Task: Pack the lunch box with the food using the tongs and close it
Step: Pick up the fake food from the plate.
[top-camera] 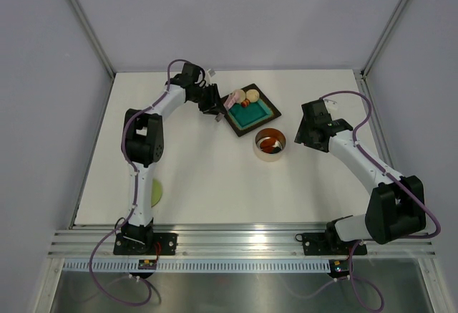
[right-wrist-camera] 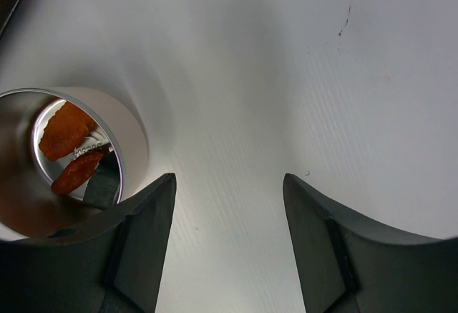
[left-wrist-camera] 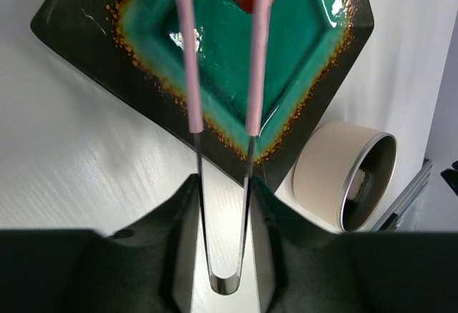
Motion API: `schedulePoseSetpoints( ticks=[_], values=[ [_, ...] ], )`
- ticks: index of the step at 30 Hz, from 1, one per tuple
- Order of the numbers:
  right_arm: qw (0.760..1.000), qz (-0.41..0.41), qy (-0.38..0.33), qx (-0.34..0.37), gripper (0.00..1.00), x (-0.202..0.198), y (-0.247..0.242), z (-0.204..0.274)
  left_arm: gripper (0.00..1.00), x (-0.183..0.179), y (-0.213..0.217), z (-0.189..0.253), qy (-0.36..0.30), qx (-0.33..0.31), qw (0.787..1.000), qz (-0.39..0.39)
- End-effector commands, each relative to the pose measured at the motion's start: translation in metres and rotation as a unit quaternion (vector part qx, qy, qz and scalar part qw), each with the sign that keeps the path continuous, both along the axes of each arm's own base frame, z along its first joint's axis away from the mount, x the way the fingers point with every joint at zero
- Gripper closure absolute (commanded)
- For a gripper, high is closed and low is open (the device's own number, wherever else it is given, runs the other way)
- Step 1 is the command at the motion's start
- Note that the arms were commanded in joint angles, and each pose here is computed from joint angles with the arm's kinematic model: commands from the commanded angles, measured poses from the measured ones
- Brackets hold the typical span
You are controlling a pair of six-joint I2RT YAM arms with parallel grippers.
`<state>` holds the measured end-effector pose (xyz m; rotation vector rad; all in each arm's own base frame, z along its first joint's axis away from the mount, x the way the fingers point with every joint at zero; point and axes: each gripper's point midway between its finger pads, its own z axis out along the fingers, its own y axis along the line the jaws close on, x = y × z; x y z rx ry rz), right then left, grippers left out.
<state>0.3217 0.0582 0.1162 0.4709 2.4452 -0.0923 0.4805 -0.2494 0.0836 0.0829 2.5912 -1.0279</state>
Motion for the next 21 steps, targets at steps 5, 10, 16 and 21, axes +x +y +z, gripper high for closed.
schedulePoseSetpoints(
  ticks=[5, 10, 16, 21],
  values=[
    [1.000, -0.009, -0.026, 0.004, 0.31, 0.014, -0.001, 0.016, 0.93, 0.007, -0.006, 0.019, -0.024, -0.030, 0.999, -0.009],
    [1.000, -0.007, -0.025, 0.006, 0.31, 0.014, 0.000, 0.016, 1.00, 0.000, -0.002, 0.033, -0.039, -0.023, 0.999, -0.012],
    [1.000, -0.006, -0.029, 0.011, 0.31, 0.014, 0.002, 0.018, 1.00, -0.016, 0.011, 0.061, -0.069, -0.002, 0.998, -0.001],
    [0.999, -0.004, -0.034, 0.016, 0.31, 0.013, 0.003, 0.020, 1.00, -0.044, 0.018, 0.082, -0.084, 0.006, 0.996, -0.007]
  ],
)
